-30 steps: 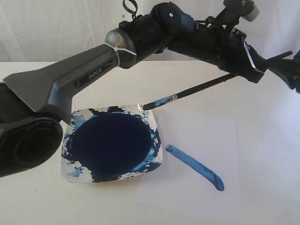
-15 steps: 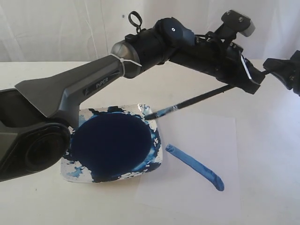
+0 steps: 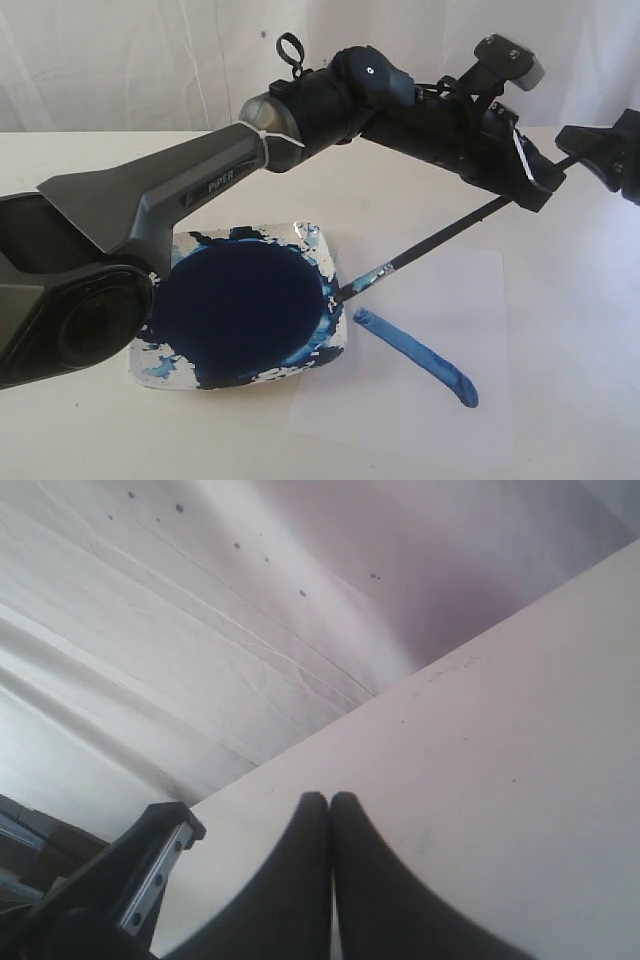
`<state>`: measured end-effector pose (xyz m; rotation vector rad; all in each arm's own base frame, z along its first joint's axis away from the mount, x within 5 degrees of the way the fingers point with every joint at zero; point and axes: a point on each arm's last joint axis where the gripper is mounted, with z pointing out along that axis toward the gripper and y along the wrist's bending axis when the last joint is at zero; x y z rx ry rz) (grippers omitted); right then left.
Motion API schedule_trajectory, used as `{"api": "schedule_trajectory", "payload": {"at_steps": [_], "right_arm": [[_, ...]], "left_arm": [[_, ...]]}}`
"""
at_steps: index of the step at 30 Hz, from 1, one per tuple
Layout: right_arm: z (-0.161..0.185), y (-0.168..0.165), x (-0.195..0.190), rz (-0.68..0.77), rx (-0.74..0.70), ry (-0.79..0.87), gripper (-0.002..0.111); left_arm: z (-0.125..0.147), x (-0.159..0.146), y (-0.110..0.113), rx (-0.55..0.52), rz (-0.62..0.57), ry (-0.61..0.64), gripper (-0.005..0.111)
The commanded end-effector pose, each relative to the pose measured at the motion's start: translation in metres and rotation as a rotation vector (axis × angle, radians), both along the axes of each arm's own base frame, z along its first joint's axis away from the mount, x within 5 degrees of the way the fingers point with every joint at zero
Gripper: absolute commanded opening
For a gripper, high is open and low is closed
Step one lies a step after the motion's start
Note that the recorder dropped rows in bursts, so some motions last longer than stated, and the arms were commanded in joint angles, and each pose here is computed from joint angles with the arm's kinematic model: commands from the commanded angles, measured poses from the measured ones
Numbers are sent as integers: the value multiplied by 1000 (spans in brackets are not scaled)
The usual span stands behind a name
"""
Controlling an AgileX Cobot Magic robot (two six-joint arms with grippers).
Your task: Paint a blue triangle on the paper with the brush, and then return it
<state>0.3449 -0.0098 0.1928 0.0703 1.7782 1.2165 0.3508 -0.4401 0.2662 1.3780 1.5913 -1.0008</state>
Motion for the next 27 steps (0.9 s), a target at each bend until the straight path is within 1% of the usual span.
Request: {"api": "schedule_trajectory", "payload": {"at_steps": [1, 5, 9, 14, 17, 27], "right_arm": [[12, 3, -2, 20, -5, -51, 0], [13, 4, -2, 44, -27, -56, 0], [15, 5, -3, 65, -46, -66, 0], [27, 7, -2, 121, -109, -110, 0], [34, 7, 0, 134, -131, -136, 0], [38, 6, 3, 121, -127, -155, 0]], "left_arm": [[-2, -2, 1, 8, -41, 1, 0], [-2, -1, 4, 9, -52, 16, 0], [-1, -2, 7, -4, -98, 19, 0], [-1, -3, 8, 2, -125, 28, 0], [-1, -7, 8, 4, -170, 10, 0], [-1, -8, 8, 2, -185, 11, 0]]}}
